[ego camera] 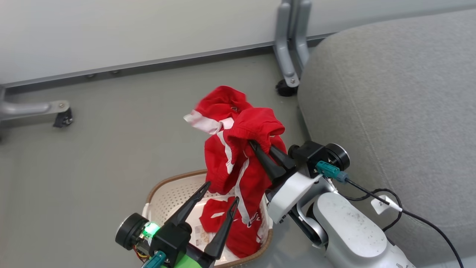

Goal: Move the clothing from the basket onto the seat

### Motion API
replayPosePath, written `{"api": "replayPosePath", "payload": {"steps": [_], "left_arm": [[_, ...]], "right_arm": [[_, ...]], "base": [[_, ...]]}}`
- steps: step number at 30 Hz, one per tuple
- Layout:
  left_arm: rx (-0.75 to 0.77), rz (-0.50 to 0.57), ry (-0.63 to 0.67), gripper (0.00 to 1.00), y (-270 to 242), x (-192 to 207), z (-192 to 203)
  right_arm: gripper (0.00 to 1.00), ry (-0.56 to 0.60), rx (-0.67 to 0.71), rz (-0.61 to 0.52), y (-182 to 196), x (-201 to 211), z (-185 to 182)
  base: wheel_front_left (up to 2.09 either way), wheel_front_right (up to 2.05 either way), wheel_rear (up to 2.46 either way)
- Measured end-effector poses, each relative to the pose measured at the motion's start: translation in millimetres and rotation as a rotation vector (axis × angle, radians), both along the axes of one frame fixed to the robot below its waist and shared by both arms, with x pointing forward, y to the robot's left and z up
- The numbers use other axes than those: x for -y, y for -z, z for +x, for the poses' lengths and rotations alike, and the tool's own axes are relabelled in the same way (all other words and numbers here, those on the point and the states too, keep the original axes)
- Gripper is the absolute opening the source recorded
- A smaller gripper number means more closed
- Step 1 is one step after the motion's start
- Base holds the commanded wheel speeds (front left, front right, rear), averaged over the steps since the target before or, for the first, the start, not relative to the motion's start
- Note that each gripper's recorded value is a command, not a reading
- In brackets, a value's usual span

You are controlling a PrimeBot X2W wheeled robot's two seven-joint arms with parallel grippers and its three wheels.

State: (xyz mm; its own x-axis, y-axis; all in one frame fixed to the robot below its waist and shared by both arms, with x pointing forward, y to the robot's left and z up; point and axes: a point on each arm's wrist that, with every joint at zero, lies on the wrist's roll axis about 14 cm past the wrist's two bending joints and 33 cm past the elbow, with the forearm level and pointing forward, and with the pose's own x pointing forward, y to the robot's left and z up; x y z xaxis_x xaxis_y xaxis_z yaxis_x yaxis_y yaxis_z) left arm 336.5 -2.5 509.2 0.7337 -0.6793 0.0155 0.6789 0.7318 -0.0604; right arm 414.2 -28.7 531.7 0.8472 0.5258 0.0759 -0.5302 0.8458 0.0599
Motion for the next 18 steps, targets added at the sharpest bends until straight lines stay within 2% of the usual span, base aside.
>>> {"api": "replayPosePath", "payload": {"steps": [18], "left_arm": [[-0.011,-0.003,0.305,1.0,6.9,79.5,1.5]], "right_arm": [[0.0,0.397,-0.037,-0.019,17.3,136.2,-15.1]], "base": [[0.0,0.0,0.0]]}}
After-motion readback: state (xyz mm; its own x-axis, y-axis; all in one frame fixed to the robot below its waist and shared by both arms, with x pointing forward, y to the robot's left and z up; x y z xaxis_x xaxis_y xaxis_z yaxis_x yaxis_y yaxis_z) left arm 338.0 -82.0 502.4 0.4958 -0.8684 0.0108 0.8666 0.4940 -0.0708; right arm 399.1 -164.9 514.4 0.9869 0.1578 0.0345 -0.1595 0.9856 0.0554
